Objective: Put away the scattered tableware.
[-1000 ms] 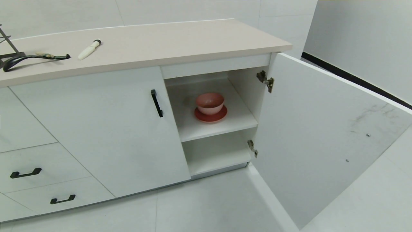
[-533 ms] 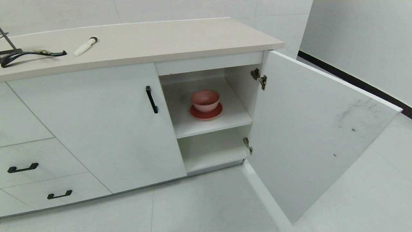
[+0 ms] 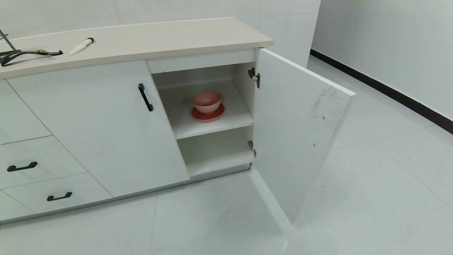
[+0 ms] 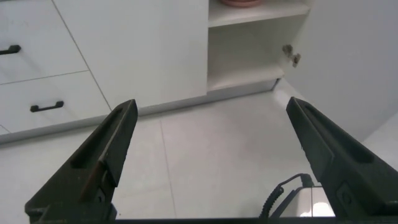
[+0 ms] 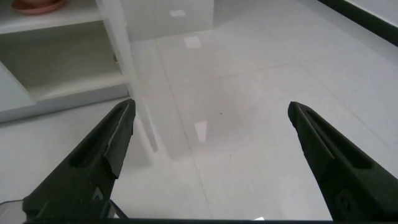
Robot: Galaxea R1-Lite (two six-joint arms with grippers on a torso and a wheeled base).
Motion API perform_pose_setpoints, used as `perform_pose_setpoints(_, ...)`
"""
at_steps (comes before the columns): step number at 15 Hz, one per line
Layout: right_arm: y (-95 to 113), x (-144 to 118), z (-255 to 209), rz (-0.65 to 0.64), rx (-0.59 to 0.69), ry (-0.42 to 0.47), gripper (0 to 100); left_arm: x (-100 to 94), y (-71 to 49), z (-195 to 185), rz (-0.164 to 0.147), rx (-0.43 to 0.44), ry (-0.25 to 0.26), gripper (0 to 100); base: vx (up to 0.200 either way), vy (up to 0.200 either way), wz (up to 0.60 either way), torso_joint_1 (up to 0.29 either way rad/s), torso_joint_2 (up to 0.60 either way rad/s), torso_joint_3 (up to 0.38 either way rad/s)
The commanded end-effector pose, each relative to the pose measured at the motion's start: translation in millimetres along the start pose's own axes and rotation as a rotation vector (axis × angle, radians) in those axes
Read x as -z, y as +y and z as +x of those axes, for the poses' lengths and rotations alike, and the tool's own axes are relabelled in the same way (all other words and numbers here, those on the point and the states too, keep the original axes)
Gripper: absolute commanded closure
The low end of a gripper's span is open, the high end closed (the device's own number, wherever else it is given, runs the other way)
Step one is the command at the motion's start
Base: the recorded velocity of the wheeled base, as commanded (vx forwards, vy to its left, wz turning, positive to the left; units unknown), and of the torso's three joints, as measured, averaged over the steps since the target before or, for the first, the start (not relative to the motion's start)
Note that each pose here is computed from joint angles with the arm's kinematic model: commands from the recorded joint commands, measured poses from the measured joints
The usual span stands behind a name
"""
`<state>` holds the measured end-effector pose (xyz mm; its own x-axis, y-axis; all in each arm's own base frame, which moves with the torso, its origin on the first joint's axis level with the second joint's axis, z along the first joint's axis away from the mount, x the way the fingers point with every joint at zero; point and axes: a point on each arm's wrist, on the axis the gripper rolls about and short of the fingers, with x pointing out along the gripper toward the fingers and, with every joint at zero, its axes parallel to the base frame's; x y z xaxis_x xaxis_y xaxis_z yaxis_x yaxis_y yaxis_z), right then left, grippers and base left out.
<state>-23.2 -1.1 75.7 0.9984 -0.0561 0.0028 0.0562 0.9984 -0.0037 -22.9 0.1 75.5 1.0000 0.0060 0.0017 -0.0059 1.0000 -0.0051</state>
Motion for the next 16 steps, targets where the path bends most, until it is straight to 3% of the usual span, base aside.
perform_pose_setpoints(1,0.0,-0.1,0.3,-0.003,-0.001,0.004,0,-0.1,0.0,0.1,-0.001,-0.002,0.000,0,0.200,-0.200,0.00,0.002,0.00,0.007)
perform_pose_setpoints(10,0.0,0.0,0.2,-0.001,-0.001,0.003,0,0.0,0.0,0.1,-0.001,-0.002,0.002,0,0.000,0.000,0.60,0.003,0.00,-0.001)
perform_pose_setpoints(15,0.0,0.1,0.2,-0.007,-0.003,0.004,0,0.0,0.0,0.1,-0.003,-0.002,0.002,0,0.000,0.000,0.00,0.000,0.00,0.000)
perform_pose_setpoints(16,0.0,0.1,0.2,-0.007,-0.003,0.004,100,0.0,0.0,0.1,-0.003,-0.002,0.002,0,0.000,0.000,0.00,0.000,0.00,0.000)
